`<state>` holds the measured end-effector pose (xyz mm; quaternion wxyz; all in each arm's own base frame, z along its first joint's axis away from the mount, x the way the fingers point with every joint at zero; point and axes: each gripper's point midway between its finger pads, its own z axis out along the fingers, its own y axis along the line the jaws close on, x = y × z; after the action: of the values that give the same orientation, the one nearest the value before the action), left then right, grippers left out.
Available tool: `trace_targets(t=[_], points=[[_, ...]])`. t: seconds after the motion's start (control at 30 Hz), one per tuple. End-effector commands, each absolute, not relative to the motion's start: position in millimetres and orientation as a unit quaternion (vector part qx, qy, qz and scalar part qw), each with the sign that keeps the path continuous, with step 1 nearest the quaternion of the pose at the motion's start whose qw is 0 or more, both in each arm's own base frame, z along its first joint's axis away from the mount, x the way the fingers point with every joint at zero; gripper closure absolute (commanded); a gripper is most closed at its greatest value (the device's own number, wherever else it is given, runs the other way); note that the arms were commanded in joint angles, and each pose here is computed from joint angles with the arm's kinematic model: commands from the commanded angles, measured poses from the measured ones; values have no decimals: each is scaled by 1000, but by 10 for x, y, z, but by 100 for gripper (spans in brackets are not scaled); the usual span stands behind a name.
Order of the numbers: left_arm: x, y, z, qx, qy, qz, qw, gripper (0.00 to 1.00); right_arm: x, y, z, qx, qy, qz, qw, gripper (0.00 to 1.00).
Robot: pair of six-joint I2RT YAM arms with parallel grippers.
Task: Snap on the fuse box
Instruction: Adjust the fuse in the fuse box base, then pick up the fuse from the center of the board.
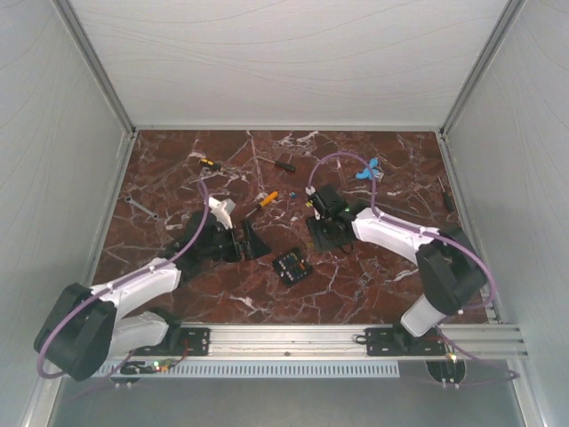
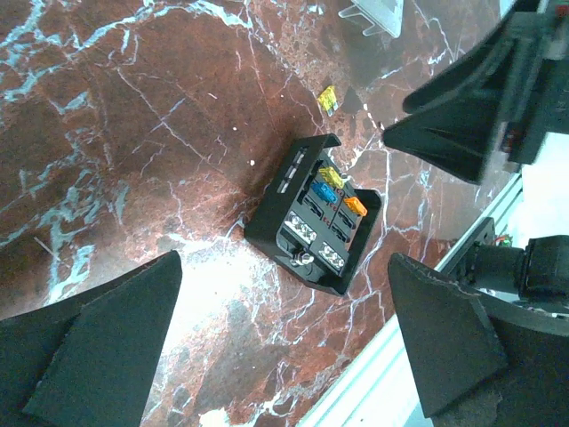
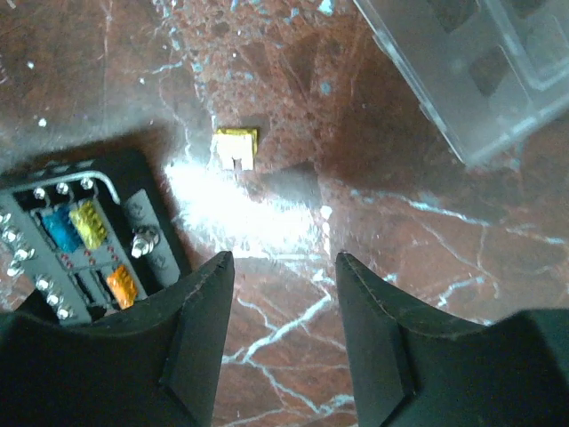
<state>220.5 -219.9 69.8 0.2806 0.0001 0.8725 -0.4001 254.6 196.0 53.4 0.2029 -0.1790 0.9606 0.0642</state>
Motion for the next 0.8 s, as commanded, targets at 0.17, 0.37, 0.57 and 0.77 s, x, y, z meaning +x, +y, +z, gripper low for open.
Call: trace_targets(t=[0.17,0.37,0.57,0.77], points=[[2308,-2012,745,-13,866,-371,335,0,2894,2323,401,-211,951,49,219,52],[2304,-2024,710,-13,867,-374,328,0,2989,2361,276,-205,958,28,201,56],[2294,-2048,698,-10,867,-380,322,0,2988,2376,181,-205,961,23,186,61],[2290,-2060,701,-8,867,-383,320,1,2907,2391,104,-210,964,29,159,72]])
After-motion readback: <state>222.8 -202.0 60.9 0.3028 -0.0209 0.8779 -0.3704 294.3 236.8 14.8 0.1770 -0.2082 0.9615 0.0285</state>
